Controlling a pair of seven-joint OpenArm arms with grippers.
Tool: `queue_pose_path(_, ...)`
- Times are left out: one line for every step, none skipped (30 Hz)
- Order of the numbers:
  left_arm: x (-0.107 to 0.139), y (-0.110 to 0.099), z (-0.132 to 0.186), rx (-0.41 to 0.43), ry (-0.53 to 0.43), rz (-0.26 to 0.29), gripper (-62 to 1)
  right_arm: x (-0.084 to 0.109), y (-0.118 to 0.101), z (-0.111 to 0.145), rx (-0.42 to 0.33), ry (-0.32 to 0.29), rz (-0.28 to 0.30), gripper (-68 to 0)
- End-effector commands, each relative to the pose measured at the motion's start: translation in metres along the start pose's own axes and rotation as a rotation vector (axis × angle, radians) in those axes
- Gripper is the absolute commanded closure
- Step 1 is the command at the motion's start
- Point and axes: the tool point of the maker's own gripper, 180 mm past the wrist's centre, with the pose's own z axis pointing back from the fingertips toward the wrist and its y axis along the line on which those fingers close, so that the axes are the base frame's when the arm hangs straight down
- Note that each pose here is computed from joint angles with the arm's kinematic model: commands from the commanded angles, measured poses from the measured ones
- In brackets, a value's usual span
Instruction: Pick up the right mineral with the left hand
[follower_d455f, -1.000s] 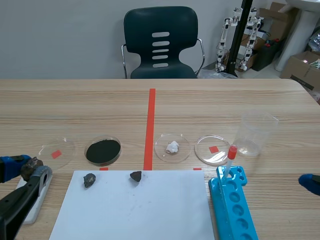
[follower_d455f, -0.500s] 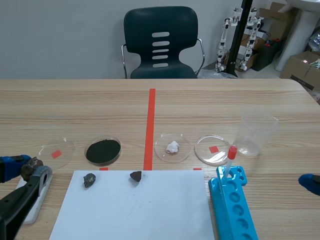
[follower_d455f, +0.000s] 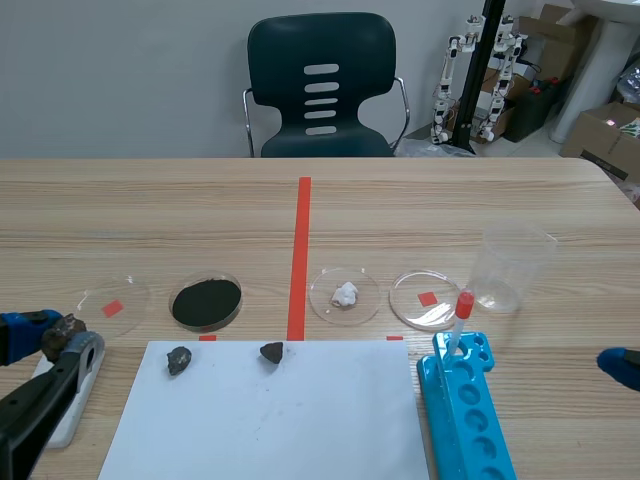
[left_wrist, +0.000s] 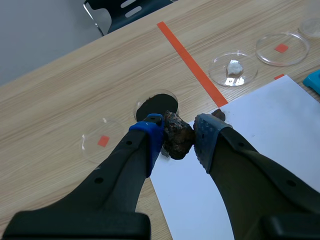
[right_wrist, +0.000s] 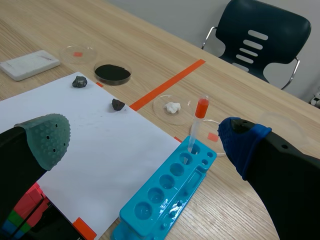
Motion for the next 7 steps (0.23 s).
queue_pose_path(0.0076,0.001,-0.0005,0.008,-0.027,0.004,-4.7,0.0059,-0.0021,-0.0016,-0.005,-0.024,-0.001,-62.1)
queue_pose_path(0.0076,0.001,-0.0005,0.008,-0.027,0.004,-4.7,0.0059,-0.0021,-0.0016,-0.005,-0.024,-0.001,-62.1)
queue_pose_path(0.0076,0.001,-0.0005,0.008,-0.027,0.004,-4.7,0.0059,-0.0021,-0.0016,-0.005,-0.024,-0.001,-62.1)
queue_pose_path(0.0076,0.001,-0.0005,0.008,-0.027,0.004,-4.7,0.0059,-0.0021,-0.0016,-0.005,-0.024,-0.001,-62.1)
queue_pose_path(0.0076,0.001,-0.0005,0.008,-0.027,0.004,-4.7,0.0059,-0.0021,-0.0016,-0.005,-0.024,-0.001,-62.1)
queue_pose_path(0.0076,0.001,-0.0005,0.008,-0.027,0.004,-5.0,0.0059,-0.0021,-0.0016,-0.005,-0.024,-0.001,-62.1)
queue_pose_path(0.0076,0.001,-0.0005,0.008,-0.027,0.004,-5.3,0.0059,-0.0021,-0.0016,-0.005,-0.024,-0.001,-62.1)
